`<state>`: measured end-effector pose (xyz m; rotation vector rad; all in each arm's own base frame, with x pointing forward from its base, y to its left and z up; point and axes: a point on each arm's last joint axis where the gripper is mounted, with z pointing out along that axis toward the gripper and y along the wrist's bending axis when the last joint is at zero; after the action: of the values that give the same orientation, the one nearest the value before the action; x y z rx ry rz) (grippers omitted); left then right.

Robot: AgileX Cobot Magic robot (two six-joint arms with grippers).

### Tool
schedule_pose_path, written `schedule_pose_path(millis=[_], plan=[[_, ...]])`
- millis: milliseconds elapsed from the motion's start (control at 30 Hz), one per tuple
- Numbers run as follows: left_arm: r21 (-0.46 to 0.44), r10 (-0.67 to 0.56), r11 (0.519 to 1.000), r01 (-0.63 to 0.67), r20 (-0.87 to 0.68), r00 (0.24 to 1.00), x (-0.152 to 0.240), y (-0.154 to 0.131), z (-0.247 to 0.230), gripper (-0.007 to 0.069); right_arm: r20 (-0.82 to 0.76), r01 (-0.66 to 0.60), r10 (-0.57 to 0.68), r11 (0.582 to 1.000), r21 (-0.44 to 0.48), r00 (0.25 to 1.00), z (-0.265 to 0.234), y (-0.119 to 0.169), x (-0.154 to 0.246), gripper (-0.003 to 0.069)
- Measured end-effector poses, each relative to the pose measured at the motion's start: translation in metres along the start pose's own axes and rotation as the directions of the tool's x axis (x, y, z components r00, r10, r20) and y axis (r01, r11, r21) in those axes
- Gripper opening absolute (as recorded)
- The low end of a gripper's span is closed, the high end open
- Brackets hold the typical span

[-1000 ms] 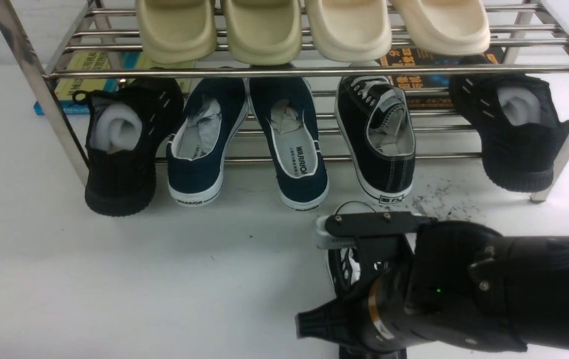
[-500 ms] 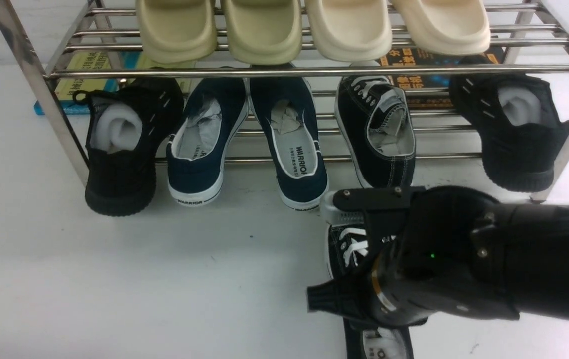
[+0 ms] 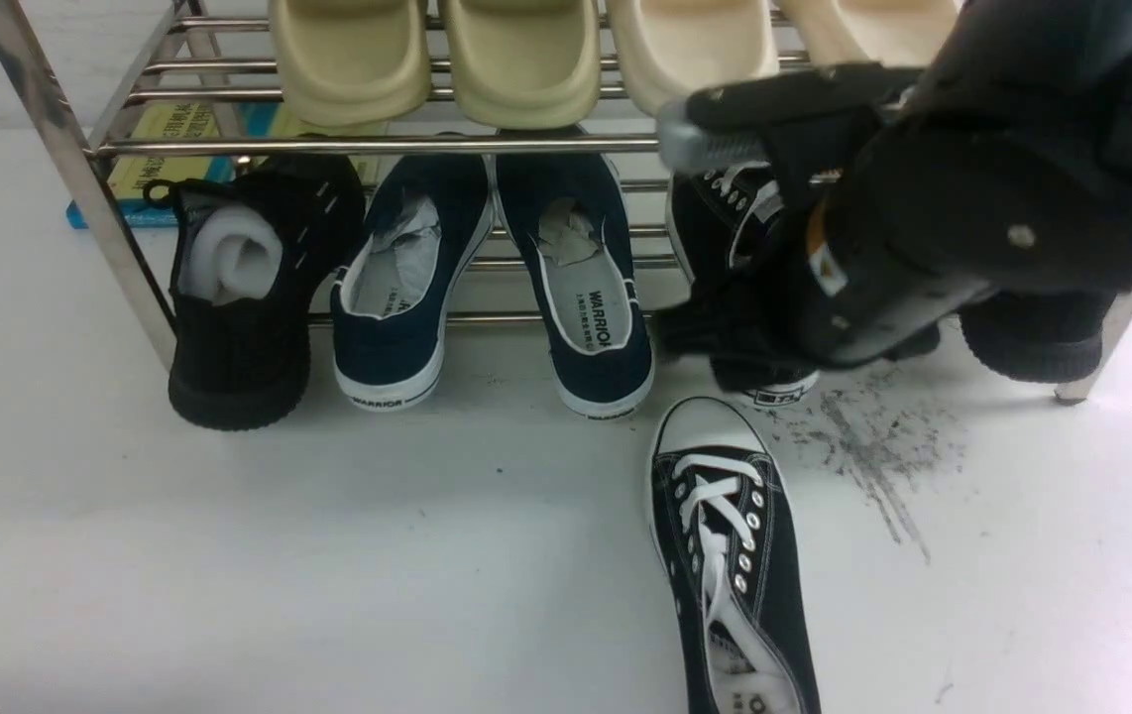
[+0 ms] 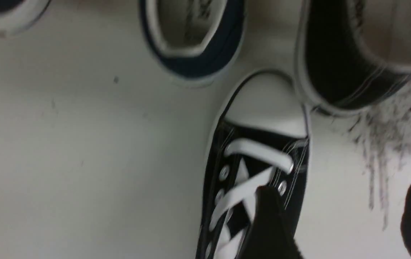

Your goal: Take the shoes off the shelf with your hand on the white table.

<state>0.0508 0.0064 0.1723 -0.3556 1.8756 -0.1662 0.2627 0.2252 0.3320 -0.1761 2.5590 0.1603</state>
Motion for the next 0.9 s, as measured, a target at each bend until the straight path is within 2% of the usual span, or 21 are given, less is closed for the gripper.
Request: schedule_pose_path(millis=[267, 533, 900], plan=[[0.000, 0.000, 1.000, 0.000, 0.000, 1.000, 0.000, 0.000, 0.000, 0.0239, 0.107, -0.010, 0.012, 1.000, -0.019, 0.994, 0.054, -0.024, -0.036, 0.0443], [0.000, 0.000, 1.000, 0.000, 0.000, 1.000, 0.000, 0.000, 0.000, 0.0239, 0.146, -0.015, 0.012, 1.000, 0.022, 0.989, 0.101, -0.047, -0.049, 0.0441], [0.000, 0.000, 1.000, 0.000, 0.000, 1.000, 0.000, 0.000, 0.000, 0.0239, 0.159, -0.011, 0.011, 1.000, 0.000, 0.987, 0.124, -0.047, -0.050, 0.0440]])
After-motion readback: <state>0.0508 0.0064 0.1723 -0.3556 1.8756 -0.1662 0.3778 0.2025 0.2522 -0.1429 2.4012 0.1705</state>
